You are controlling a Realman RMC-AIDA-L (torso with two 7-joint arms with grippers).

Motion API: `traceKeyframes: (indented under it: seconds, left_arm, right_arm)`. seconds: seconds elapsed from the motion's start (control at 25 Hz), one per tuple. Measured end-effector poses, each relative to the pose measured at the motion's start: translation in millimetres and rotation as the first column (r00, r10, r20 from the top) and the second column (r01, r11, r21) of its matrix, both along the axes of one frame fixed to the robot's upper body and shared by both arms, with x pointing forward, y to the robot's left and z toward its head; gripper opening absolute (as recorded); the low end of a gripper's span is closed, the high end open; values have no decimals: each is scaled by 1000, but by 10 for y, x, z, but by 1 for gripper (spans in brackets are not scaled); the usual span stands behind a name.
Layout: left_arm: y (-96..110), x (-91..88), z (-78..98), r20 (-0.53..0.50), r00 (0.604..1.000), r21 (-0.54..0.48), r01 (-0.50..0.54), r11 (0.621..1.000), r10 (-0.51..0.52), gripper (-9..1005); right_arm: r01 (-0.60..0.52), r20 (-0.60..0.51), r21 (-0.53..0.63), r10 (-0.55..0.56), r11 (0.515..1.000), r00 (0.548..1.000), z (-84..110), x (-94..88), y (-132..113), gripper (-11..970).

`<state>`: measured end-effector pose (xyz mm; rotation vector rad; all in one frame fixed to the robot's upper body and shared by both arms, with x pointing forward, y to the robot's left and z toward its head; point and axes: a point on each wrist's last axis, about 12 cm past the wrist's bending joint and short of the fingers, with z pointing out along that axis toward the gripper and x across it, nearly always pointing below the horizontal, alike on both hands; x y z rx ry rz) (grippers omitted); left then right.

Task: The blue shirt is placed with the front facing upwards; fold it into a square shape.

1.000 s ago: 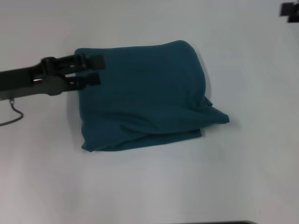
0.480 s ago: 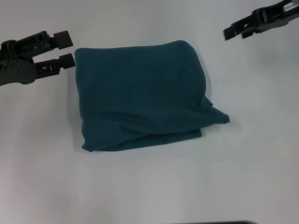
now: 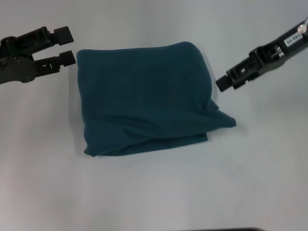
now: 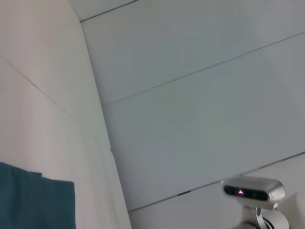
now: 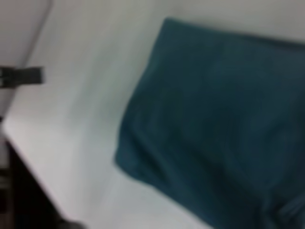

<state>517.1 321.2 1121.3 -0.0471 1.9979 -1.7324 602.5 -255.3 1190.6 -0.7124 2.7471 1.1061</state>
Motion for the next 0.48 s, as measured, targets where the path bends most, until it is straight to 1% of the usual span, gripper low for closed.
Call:
traceKeyframes:
  seconds: [0.12, 0.24, 0.4, 0.48]
  left_arm:
    - [3, 21, 6, 4, 1000, 5, -10, 1000, 10, 874]
    - [2, 34, 8, 9, 1000, 9, -15, 1000, 15, 874]
    - [14, 35, -3, 11, 1000, 15, -27, 1000, 27, 874]
    - [21, 31, -12, 8, 999, 17, -34, 999, 34, 874]
  right_arm:
    - [8, -58, 23, -6, 1000, 998, -34, -45, -28, 721]
    - [53, -71, 14, -52, 999, 996, -90, -28, -46, 720]
    - [120, -87, 25, -117, 992, 989, -292, -1, 41, 720]
    - [135, -99, 25, -132, 990, 986, -402, -4, 111, 721]
